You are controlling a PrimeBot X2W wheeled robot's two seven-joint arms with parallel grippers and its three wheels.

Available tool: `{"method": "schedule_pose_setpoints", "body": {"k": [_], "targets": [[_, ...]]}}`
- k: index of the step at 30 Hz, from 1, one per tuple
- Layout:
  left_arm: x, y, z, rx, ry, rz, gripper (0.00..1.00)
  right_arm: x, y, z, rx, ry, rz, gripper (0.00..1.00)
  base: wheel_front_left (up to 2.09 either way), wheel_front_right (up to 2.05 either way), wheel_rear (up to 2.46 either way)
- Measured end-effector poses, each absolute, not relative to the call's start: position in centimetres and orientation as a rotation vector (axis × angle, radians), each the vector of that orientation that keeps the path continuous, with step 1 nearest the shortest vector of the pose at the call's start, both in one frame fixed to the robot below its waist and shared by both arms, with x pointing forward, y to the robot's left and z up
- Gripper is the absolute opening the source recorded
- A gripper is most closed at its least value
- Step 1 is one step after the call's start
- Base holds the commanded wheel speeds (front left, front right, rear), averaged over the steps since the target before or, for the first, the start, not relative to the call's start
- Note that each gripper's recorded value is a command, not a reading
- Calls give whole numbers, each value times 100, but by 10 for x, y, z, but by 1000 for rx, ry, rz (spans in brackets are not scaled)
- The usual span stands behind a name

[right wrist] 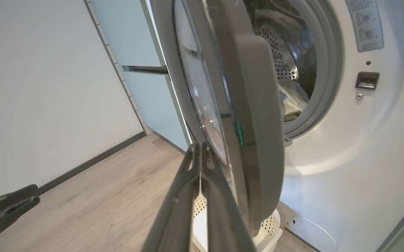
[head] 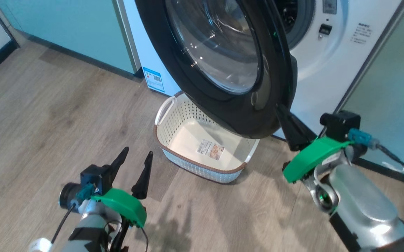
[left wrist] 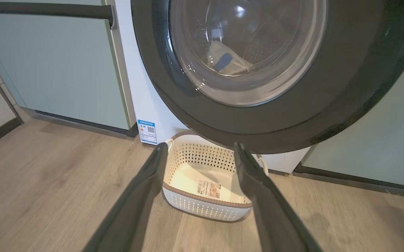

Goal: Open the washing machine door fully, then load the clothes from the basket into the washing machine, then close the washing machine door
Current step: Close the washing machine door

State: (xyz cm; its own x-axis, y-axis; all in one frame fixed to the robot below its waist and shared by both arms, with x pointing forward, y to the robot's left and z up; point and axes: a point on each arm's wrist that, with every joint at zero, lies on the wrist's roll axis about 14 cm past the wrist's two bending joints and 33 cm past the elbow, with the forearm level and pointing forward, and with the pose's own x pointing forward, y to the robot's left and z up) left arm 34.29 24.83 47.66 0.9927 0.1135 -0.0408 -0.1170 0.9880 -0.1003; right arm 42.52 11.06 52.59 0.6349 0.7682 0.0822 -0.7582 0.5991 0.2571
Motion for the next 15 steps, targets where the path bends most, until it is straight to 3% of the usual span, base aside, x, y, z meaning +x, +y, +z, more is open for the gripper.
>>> {"method": "schedule_pose_setpoints", "body": {"k": [15], "targets": [[381,229,469,-120,50,72,100,477,96,502,309,95,798,0,0,0,0]]}}
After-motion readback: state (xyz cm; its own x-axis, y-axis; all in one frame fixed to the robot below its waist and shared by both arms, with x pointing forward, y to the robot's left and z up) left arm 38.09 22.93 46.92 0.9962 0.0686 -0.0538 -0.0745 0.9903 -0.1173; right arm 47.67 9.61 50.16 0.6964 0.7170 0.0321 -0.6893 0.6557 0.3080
